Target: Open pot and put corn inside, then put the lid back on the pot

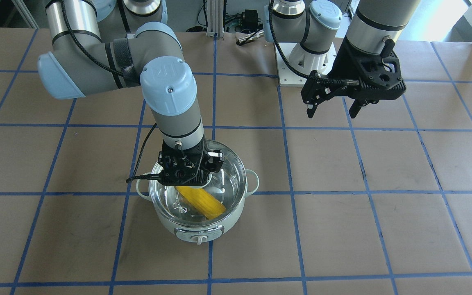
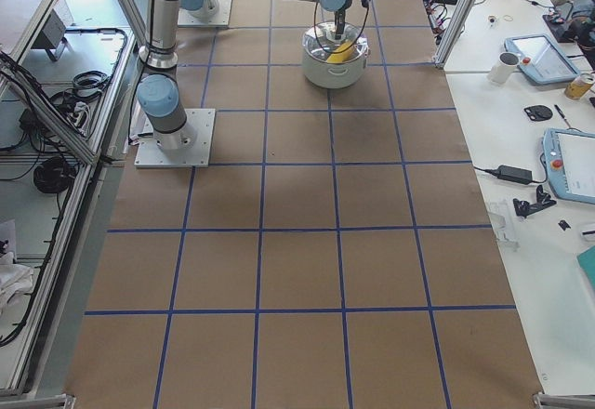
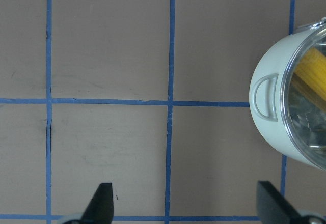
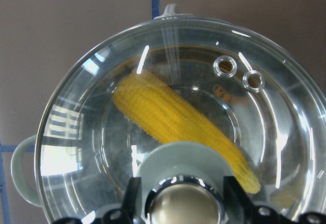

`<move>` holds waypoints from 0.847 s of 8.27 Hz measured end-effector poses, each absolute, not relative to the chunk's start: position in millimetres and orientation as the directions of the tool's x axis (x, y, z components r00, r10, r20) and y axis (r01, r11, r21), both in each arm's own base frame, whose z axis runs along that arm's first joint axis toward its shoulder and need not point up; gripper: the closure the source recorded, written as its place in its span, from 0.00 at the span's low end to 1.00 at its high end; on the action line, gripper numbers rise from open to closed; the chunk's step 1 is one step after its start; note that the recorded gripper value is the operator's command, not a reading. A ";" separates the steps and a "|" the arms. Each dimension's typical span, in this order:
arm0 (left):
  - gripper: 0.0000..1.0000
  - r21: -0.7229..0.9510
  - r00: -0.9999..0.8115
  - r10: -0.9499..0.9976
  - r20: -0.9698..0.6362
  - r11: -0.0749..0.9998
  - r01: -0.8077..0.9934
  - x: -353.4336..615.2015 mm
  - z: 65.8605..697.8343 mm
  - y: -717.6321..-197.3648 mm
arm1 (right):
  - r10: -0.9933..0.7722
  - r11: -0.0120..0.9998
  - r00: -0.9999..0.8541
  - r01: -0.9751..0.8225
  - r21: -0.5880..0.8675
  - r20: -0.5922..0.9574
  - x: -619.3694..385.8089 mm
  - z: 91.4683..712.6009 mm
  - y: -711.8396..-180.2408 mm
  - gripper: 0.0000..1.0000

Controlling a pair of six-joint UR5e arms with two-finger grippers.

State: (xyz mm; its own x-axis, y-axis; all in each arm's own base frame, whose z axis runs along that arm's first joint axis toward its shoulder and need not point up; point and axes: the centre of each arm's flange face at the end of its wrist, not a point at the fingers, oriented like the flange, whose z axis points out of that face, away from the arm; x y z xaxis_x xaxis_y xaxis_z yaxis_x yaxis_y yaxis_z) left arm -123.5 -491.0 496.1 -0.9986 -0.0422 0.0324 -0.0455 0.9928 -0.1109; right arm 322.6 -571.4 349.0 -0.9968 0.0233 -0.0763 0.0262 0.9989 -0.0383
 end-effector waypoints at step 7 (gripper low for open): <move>0.00 -0.025 -0.998 -0.047 0.030 0.999 -0.048 -122.6 471.7 -499.2 | -0.035 0.996 -0.995 -0.026 -0.089 -0.095 259.0 422.8 -573.5 0.00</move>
State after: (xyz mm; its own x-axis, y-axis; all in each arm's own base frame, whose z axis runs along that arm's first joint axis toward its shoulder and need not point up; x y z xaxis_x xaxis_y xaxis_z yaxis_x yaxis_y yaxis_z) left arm -122.6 -499.2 471.7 -0.9984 -0.0469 0.0302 -0.0477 0.9985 -0.0255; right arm 259.0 -573.5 422.8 -0.9949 -0.0349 -0.0949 -0.0264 0.9957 -0.0887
